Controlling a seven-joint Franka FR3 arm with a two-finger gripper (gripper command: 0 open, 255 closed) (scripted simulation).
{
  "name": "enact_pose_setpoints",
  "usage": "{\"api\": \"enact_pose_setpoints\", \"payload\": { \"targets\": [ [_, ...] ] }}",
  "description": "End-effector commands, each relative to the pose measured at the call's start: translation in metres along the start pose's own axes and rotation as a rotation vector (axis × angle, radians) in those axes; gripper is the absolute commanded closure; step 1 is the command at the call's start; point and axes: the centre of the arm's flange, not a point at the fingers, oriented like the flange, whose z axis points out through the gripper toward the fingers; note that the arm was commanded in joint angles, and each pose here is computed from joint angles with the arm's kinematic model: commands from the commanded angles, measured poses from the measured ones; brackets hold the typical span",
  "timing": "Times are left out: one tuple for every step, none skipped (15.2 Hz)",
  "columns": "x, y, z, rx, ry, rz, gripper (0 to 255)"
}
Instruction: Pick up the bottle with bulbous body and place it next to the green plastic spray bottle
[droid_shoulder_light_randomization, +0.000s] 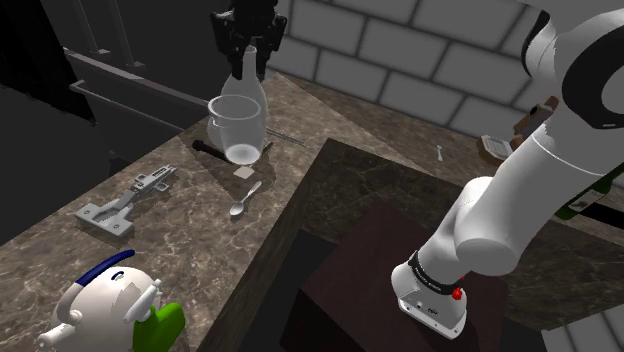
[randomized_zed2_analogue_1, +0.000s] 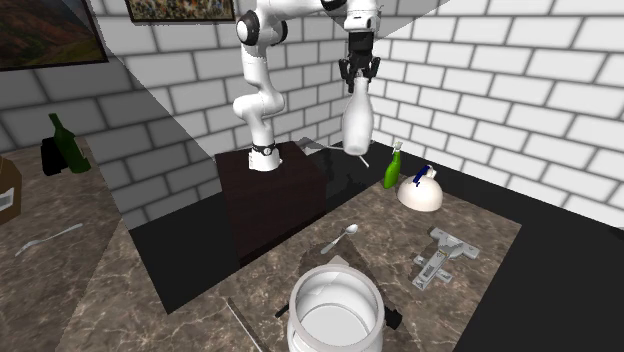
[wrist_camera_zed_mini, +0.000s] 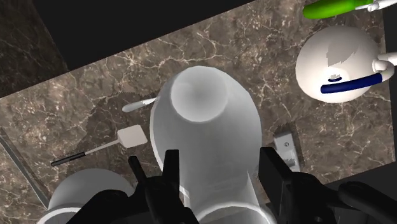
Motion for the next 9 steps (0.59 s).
{"api": "enact_pose_setpoints", "payload": {
  "targets": [
    [-0.007,-0.025,-0.004,0.0,0.001,0.002,255],
    [-0.011,-0.038,-0.005,0.0,0.001,0.002,255],
    [-0.015,-0.05,-0.005,0.0,0.001,0.002,255],
    [-0.019,-0.063,-0.005,0.0,0.001,0.002,255],
    [-0.023,-0.075,-0.006,0.0,0.001,0.002,255],
    [-0.027,-0.088,-0.006,0.0,0.001,0.002,255],
    [-0.03,-0.101,-0.006,0.0,0.001,0.002,255],
    [-0.034,-0.113,-0.007,0.0,0.001,0.002,255],
    [-0.038,-0.126,-0.007,0.0,0.001,0.002,255]
  ]
}}
